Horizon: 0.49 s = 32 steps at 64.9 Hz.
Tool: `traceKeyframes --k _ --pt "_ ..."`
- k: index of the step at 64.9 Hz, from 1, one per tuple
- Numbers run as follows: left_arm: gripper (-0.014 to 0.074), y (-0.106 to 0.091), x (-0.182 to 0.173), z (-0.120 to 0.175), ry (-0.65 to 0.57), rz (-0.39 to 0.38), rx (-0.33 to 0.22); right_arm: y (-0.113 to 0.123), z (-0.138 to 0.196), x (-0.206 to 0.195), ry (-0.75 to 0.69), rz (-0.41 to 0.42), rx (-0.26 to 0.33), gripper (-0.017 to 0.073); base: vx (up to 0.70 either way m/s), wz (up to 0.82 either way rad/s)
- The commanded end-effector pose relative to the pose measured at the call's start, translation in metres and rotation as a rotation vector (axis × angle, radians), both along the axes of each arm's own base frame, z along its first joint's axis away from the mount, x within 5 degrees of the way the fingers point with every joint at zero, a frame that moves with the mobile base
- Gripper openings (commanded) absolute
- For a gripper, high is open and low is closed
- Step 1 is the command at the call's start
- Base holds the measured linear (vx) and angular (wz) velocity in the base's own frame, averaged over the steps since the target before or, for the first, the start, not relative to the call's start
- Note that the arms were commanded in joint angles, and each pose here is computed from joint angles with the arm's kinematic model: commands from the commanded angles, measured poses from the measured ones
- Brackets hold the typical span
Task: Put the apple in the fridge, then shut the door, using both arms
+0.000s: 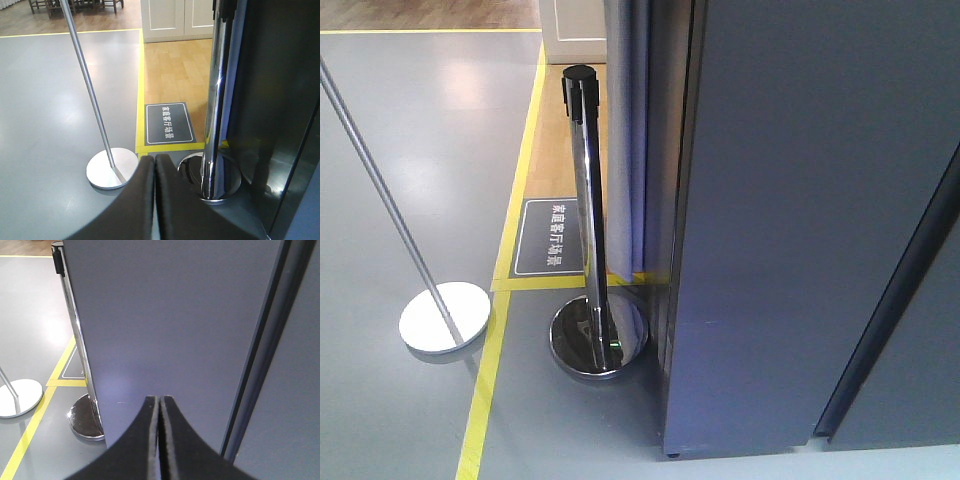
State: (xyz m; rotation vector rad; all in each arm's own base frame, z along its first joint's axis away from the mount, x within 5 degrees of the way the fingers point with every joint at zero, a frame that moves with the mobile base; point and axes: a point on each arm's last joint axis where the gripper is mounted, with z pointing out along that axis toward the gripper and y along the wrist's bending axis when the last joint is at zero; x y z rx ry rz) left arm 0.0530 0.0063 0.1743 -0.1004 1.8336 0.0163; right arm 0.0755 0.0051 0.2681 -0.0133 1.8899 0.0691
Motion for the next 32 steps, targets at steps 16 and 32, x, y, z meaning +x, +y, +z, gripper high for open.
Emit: traceKeyframes --k 16,32 --pt "-0.0005 -0.0011 0.0012 0.0003 -0.059 -0.013 0.005 -0.0010 0.0153 0.0023 -0.090 -0.010 -0.007 -0.0008 0.00 0.00" --pt "-0.0005 -0.0011 0.0012 0.0003 -0.059 -0.013 0.005 -0.0010 0.0153 0.0023 -0.090 -0.010 -0.007 -0.0008 0.00 0.00"
